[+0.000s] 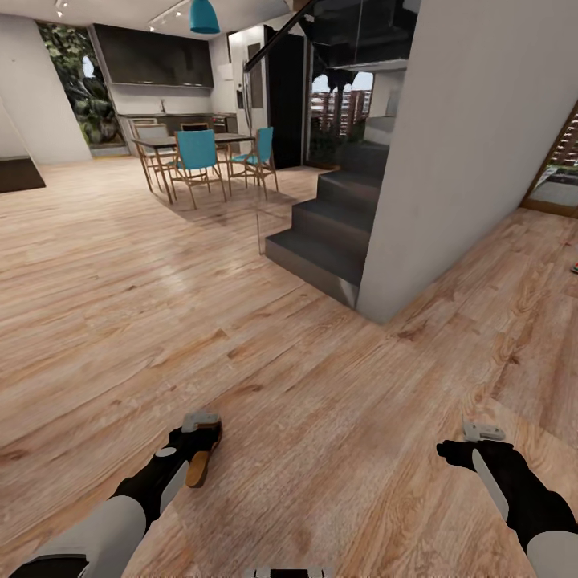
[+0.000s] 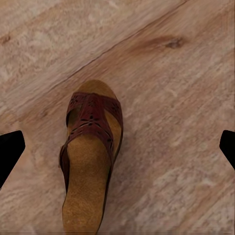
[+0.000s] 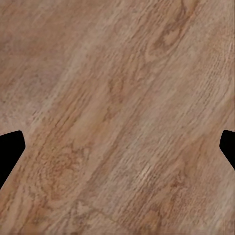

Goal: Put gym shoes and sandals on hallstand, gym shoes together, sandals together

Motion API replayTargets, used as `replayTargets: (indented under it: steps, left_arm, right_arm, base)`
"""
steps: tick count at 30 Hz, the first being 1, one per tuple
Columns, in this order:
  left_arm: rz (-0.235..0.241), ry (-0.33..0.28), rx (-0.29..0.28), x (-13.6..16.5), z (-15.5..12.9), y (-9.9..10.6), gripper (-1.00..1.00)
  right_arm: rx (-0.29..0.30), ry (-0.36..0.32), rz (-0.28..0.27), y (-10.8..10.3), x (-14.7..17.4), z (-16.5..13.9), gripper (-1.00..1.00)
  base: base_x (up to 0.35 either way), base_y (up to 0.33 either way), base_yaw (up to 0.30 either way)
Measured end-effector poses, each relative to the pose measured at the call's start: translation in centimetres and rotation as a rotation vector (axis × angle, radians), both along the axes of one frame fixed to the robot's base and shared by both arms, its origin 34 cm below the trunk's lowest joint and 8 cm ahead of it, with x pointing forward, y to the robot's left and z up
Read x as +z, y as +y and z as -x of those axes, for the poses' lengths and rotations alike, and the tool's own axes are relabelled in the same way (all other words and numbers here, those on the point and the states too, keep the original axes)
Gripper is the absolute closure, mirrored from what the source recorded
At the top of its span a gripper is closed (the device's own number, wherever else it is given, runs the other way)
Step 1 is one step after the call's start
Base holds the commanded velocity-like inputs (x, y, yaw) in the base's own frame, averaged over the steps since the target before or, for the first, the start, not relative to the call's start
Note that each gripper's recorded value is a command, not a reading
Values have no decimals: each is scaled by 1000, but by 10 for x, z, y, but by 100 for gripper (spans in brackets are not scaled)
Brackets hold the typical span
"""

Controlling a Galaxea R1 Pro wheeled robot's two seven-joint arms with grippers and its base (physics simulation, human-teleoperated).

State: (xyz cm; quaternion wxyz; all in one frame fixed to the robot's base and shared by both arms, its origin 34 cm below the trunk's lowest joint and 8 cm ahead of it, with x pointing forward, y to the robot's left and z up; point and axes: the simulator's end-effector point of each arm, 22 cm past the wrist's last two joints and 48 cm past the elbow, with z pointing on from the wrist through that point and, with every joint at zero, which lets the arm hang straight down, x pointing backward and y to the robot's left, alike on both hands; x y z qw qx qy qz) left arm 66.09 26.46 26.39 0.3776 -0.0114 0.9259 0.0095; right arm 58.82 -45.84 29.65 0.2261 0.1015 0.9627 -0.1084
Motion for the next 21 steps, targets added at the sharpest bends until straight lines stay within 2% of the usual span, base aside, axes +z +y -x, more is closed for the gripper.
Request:
replayTargets:
  steps: [21]
  left_arm:
    - [0, 49, 0, -29, 12, 0, -100]
  right_arm:
    - [0, 49, 0, 0, -26, 11, -100]
  base:
    - [0, 0, 0]
